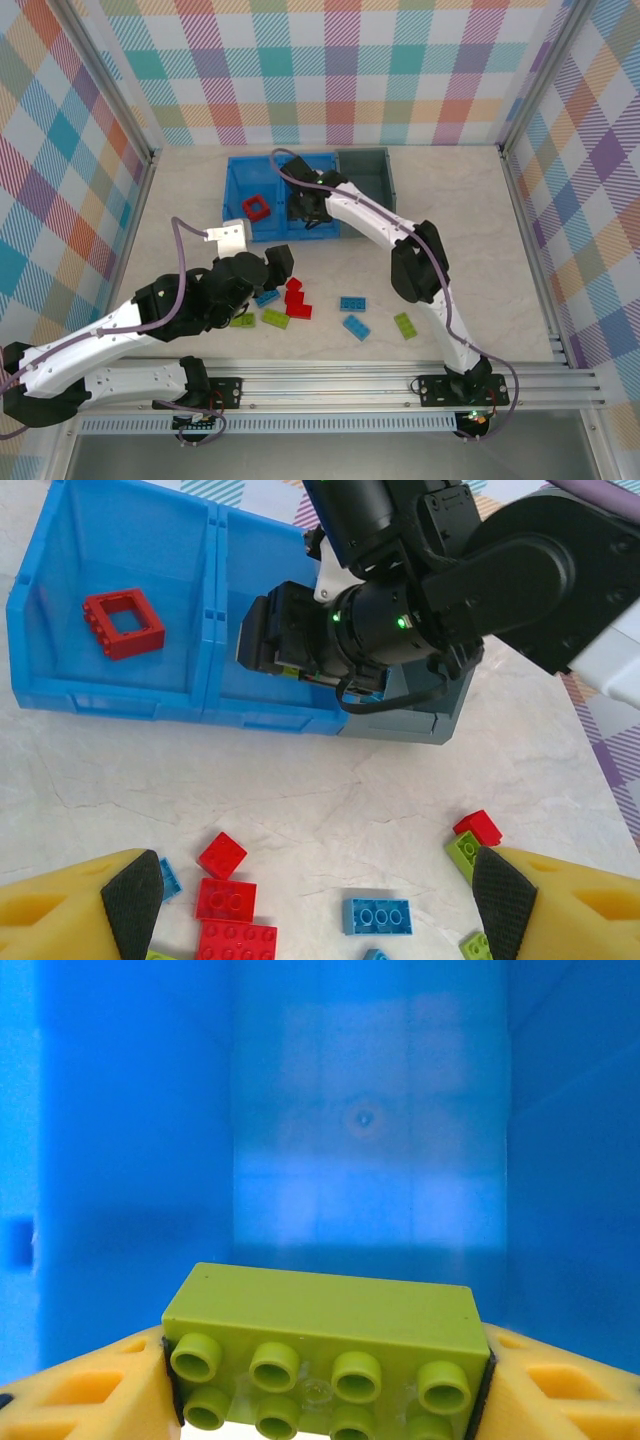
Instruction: Sort the legos into containers by color
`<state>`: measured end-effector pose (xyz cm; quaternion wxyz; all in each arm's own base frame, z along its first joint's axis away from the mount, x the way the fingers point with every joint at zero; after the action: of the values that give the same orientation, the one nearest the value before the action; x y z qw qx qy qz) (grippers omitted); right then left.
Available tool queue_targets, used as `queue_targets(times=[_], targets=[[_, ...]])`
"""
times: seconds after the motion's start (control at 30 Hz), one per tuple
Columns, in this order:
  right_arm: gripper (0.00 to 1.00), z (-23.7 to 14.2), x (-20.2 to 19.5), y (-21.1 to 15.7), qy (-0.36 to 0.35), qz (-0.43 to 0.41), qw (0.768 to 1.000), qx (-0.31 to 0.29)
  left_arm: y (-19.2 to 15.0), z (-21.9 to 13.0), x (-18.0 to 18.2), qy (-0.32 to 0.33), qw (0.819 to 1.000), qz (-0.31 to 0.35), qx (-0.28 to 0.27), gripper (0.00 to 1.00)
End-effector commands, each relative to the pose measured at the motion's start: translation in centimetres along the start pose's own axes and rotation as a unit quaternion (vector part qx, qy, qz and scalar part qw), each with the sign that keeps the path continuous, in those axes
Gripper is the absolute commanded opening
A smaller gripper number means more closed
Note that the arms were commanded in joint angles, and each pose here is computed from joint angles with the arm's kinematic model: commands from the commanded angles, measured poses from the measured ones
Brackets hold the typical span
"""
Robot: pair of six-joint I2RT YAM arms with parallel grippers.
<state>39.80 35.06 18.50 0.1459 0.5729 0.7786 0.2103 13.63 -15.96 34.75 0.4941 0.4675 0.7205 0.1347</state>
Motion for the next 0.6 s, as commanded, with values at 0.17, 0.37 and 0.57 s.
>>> queue_targets(times=[0.17,0.37,0.57], targets=[[0.59,3.4,-0.8,0.1,-0.023,-0.017,0.999,0.041,0.1,-0.2,0.3,0.001,1.0,0.015,-0.008,0.83],[0.71,3.3,-0.5,0.3,-0.011,-0.017,0.999,0.042,0.2,-0.2,0.8,0.019,1.0,0.018,-0.014,0.83],[0.79,-0.1,0.2,1.9,0.015,-0.018,1.0,0.007,-0.4,0.3,1.6,0.065,0.997,0.028,-0.007,0.82]])
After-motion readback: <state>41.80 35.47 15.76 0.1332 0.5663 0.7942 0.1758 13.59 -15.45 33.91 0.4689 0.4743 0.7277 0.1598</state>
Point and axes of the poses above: each hand's point on the last joint's axis, 136 mm out from that joint toward the fingers, its own z axis out along the fingers, its own x axis along the line the jaws close on, y = z × x, the point moved 8 cm from there along -z, back along the fingers, and after that the axes turned 15 degrees about -z, right-handed, at the moved point
